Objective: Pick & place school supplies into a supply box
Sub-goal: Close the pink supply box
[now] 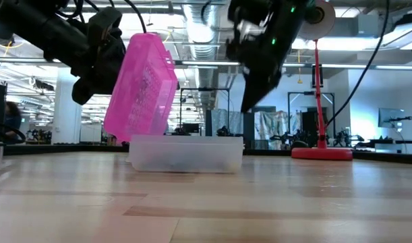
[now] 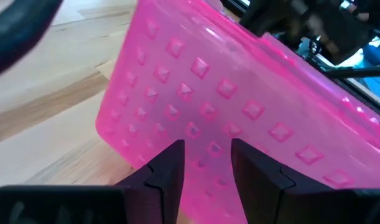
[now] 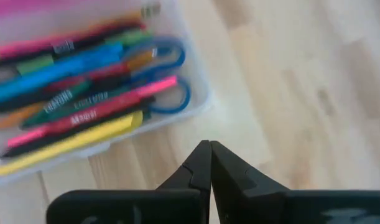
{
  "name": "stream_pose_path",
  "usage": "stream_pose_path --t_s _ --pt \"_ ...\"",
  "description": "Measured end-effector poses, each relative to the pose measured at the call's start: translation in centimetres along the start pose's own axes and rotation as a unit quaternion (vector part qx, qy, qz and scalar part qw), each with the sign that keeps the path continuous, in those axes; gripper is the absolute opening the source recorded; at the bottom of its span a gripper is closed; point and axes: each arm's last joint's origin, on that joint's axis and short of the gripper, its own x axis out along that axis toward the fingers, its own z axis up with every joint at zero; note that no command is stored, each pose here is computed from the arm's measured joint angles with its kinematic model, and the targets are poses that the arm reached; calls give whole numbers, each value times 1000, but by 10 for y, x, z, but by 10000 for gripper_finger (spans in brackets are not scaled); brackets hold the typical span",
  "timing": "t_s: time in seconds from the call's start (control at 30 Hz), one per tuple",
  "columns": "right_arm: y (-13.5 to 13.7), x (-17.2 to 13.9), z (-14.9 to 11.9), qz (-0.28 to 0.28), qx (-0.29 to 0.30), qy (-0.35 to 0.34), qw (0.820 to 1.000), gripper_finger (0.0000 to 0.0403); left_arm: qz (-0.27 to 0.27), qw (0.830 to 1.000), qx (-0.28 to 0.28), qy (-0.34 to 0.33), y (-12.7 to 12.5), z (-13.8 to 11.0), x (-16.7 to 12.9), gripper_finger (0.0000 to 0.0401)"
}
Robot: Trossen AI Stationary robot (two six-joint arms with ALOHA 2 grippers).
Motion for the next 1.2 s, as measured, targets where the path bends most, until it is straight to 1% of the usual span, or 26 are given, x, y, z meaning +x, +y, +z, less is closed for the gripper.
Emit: stream_pose_path --t_s 0.13,0.23,0.4,0.6,0.67,0.83,0.9,1.03,1.13,1.2 --pt "-6 -29 3 -6 -2 -43 999 0 3 1000 -3 -4 2 3 2 125" --pt "-8 -47 5 0 -5 -73 997 0 -12 1000 2 -12 0 6 3 125" --pt "-7 -61 7 11 -9 -106 994 0 -24 999 8 -27 -2 11 4 125" --pt "3 -55 9 22 -18 -115 993 0 -38 999 15 0 1 9 11 125" --pt "7 -51 9 28 -24 -110 993 0 -46 999 5 15 1 6 17 125" --pt "24 -49 13 59 -48 -139 987 0 -74 996 -1 48 -4 -4 35 125" --pt "30 -51 13 77 -55 -150 984 0 -79 995 6 57 -10 -7 40 125" --pt "46 -53 15 129 -78 -169 974 0 -90 993 38 63 -23 -9 47 125" --pt "58 -42 12 140 -92 -152 974 0 -95 993 52 56 -28 -5 48 125" --pt "64 -31 10 142 -91 -137 976 0 -92 993 54 49 -29 -3 49 125"
